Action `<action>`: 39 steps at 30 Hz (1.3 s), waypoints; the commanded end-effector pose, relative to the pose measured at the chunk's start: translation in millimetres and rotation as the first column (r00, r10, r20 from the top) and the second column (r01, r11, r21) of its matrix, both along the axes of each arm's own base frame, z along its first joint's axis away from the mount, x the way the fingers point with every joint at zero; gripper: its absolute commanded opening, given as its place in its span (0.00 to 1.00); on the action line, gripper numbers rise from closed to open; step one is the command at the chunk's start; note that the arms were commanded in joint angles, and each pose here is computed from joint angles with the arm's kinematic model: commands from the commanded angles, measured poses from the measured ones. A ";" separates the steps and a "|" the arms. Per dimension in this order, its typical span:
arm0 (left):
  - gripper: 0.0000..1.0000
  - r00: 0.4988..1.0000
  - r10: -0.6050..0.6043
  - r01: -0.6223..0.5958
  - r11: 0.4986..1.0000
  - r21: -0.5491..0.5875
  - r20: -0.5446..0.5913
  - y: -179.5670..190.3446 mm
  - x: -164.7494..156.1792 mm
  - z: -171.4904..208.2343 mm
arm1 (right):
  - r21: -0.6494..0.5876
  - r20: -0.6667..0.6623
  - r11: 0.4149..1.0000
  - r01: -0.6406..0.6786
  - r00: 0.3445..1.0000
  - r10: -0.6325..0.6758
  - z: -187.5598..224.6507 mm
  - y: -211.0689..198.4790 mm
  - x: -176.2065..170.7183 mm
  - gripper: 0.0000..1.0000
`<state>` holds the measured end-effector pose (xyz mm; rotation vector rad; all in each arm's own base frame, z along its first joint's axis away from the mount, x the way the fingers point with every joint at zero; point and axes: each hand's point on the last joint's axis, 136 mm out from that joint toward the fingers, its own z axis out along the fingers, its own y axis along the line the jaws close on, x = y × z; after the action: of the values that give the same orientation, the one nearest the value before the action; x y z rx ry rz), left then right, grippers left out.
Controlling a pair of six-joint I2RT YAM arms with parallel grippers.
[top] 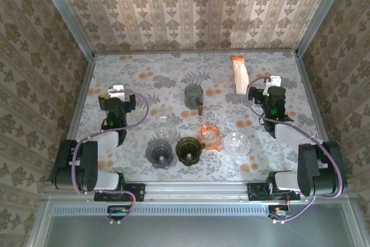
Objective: Place the coffee filter in the dripper
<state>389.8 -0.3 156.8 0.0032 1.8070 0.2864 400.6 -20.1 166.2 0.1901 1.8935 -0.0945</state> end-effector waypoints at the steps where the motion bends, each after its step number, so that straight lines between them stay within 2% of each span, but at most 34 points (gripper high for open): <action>1: 1.00 0.995 0.059 -0.057 0.998 -0.026 0.084 5.8 -6.4 43.0 | 0.038 -0.033 0.991 0.129 0.991 -0.128 10.1 -11.9 -13.4 1.00; 3: 1.00 0.985 0.065 -0.049 0.994 -0.101 0.159 5.3 -10.7 68.2 | 0.075 -0.018 0.975 0.211 0.977 -0.211 20.0 -22.3 -19.6 1.00; 5: 1.00 0.967 0.087 -0.042 0.982 -0.186 0.240 6.9 -16.4 90.9 | 0.202 -0.006 0.917 0.343 0.937 -0.350 24.0 -38.1 -28.8 1.00; 6: 1.00 0.955 0.107 -0.037 0.969 -0.246 0.277 8.9 -20.6 101.4 | 0.292 -0.022 0.875 0.387 0.917 -0.398 22.1 -41.5 -34.6 1.00; 8: 1.00 0.935 0.129 -0.007 0.938 -0.347 0.330 13.2 -28.7 115.3 | 0.452 -0.097 0.750 0.483 0.862 -0.497 10.6 -47.9 -52.4 1.00; 11: 1.00 0.923 0.113 0.096 0.858 -0.505 0.367 17.2 -37.5 127.8 | 0.533 -0.014 0.800 0.276 0.948 -0.318 21.7 -18.3 -36.2 1.00; 15: 1.00 0.939 0.101 0.147 0.745 -0.650 0.328 21.4 -40.4 131.6 | 0.517 -0.062 0.833 0.196 0.979 -0.192 27.0 4.7 -30.1 1.00; 19: 1.00 0.933 -0.082 0.300 0.713 -0.634 0.350 -6.2 -38.6 150.5 | 0.504 -0.077 0.860 0.082 0.996 -0.051 34.4 31.9 -34.8 1.00; 22: 1.00 0.917 -0.163 0.373 0.676 -0.636 0.365 -21.4 -38.8 162.9 | 0.509 -0.106 0.860 -0.027 0.990 0.093 35.8 64.0 -43.5 1.00; 26: 1.00 0.873 -0.211 0.475 0.576 -0.666 0.439 -35.6 -49.2 182.0 | 0.442 -0.173 0.883 -0.156 0.951 0.255 32.8 112.8 -68.4 1.00; 28: 1.00 0.873 -0.197 0.478 0.524 -0.705 0.446 -36.6 -53.1 187.8 | 0.416 -0.200 0.879 -0.231 0.920 0.336 32.2 136.3 -84.9 1.00; 32: 1.00 0.832 -0.296 0.555 0.471 -0.686 0.470 -56.5 -66.8 206.9 | 0.369 -0.276 0.848 -0.381 0.826 0.491 29.3 176.8 -128.6 1.00; 33: 0.99 0.829 -0.313 0.560 0.461 -0.689 0.464 -61.3 -69.4 208.0 | 0.358 -0.297 0.836 -0.415 0.799 0.524 27.8 185.0 -140.1 1.00; 36: 0.90 0.837 -0.374 0.541 0.448 -0.712 0.400 -80.8 -82.5 199.8 | 0.321 -0.369 0.807 -0.495 0.720 0.588 20.1 202.8 -176.6 1.00; 39: 0.83 0.859 -0.437 0.475 0.486 -0.733 0.267 -102.2 -101.0 174.9 | 0.332 -0.430 0.767 -0.549 0.636 0.641 9.3 217.4 -212.8 1.00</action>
<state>314.8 -75.6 344.8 -0.2112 1.5298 -0.8996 235.3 194.6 193.1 -0.2488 2.2938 0.5796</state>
